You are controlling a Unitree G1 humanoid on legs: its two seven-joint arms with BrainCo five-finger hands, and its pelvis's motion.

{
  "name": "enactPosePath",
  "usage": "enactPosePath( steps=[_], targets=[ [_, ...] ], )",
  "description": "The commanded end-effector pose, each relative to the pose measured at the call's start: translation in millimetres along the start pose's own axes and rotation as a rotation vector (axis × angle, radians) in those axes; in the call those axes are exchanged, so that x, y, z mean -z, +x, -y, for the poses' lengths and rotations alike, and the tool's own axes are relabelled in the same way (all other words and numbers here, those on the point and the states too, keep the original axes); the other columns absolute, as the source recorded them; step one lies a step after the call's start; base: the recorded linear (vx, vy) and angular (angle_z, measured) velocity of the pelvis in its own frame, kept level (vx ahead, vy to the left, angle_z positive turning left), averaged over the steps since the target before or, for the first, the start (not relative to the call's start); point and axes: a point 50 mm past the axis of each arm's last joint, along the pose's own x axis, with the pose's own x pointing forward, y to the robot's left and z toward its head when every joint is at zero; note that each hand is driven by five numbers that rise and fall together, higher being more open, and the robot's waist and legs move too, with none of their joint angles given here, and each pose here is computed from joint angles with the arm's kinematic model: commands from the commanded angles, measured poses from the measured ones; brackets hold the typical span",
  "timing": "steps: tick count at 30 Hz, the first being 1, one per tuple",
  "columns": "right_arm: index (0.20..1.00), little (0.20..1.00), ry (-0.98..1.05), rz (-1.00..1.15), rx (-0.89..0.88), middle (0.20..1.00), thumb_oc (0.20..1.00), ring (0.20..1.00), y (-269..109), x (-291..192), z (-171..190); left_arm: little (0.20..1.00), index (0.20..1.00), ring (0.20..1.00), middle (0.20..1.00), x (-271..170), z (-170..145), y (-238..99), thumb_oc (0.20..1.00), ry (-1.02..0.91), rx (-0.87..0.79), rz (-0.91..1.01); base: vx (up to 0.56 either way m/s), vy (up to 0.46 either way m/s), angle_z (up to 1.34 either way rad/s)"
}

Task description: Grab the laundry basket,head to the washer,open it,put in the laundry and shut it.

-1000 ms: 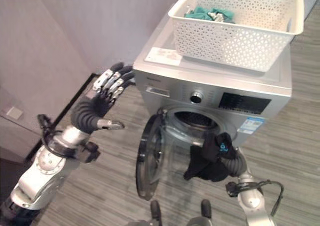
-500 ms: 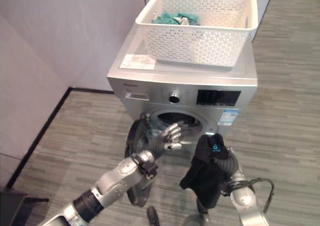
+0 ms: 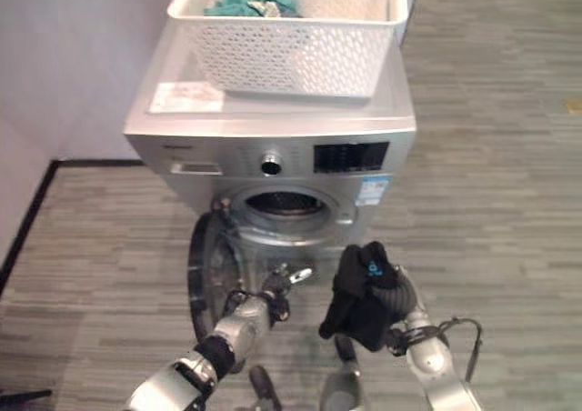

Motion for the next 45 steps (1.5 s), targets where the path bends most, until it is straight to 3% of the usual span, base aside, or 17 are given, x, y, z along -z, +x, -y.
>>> enactPosePath(
  steps=[1,3,4,5,6,8,16,22,26,28,29,34,40,45],
  targets=[
    [0.200,0.200,0.018,0.238,0.089,0.200,0.200,0.200,12.0,-39.3,27.3,1.000,1.000,1.000,1.000,-73.3,-40.8,4.0,1.000,0.130,-0.192,0.199,-0.08,-0.037,-0.22],
    [0.200,0.200,0.025,0.284,0.083,0.200,0.200,0.200,12.8,-45.3,28.8,1.000,1.000,1.000,1.000,-104.8,-95.8,-3.3,1.000,0.129,-0.367,0.253,-0.07,-0.044,-0.14],
    [0.200,0.200,0.025,0.285,0.083,0.200,0.200,0.200,13.1,-45.6,28.6,1.000,1.000,1.000,1.000,-105.4,-96.3,-3.4,1.000,0.128,-0.368,0.254,-0.07,-0.043,-0.03],
    [0.200,0.200,0.039,0.306,0.082,0.200,0.200,0.200,13.2,-48.0,29.0,1.000,1.000,1.000,1.000,-119.2,-126.1,-11.4,1.000,0.151,-0.463,0.287,-0.04,-0.026,0.02],
    [0.200,0.200,0.039,0.307,0.082,0.200,0.200,0.200,13.4,-48.2,28.9,1.000,1.000,1.000,1.000,-119.4,-126.4,-11.5,1.000,0.151,-0.464,0.287,-0.06,-0.054,0.03],
    [0.200,0.200,0.052,0.336,0.070,0.200,0.200,0.200,12.3,-52.3,28.9,1.000,1.000,1.000,1.000,-131.7,-158.2,-23.1,1.000,0.190,-0.563,0.322,-0.03,-0.045,0.01],
    [0.200,0.200,0.081,0.357,0.064,0.200,0.200,0.200,9.2,-54.5,28.1,1.000,1.000,1.000,1.000,-135.3,-181.4,-33.5,1.000,0.255,-0.641,0.356,0.00,-0.034,0.07],
    [0.200,0.200,0.075,0.354,0.114,0.200,0.200,0.200,7.5,-53.5,37.4,1.000,1.000,1.000,1.000,-152.1,-127.9,-31.9,1.000,0.421,-0.464,0.577,0.01,-0.033,0.15],
    [0.200,0.200,0.087,0.335,0.214,0.200,0.200,0.200,6.1,-50.2,50.7,1.000,1.000,1.000,1.000,-118.3,-76.7,-59.1,1.000,0.456,-0.139,0.780,-0.01,-0.009,0.16],
    [0.200,0.200,0.098,0.321,0.235,0.200,0.200,0.200,7.5,-48.6,55.9,1.000,1.000,1.000,1.000,-87.1,-62.0,-80.3,1.000,0.433,0.099,0.776,0.04,0.017,0.02],
    [0.200,0.200,0.099,0.321,0.234,0.200,0.200,0.200,7.5,-48.8,55.5,1.000,1.000,1.000,1.000,-87.0,-62.7,-80.6,1.000,0.433,0.098,0.775,0.03,0.011,0.02],
    [0.200,0.200,0.099,0.325,0.209,0.200,0.200,0.200,4.0,-49.4,61.7,1.000,1.000,1.000,1.000,-55.2,-46.4,-104.3,1.000,0.334,0.399,0.691,0.04,0.003,0.06],
    [0.200,0.200,0.101,0.345,0.189,0.200,0.200,0.200,2.5,-53.3,62.1,1.000,1.000,1.000,1.000,-43.2,-29.4,-107.2,1.000,0.220,0.513,0.635,0.02,-0.007,0.03],
    [0.200,0.200,0.148,0.406,0.208,0.200,0.200,0.200,4.4,-66.0,59.6,1.000,1.000,1.000,1.000,-63.5,10.6,-95.3,1.000,0.248,0.526,0.712,0.00,-0.013,0.03]
  ],
)
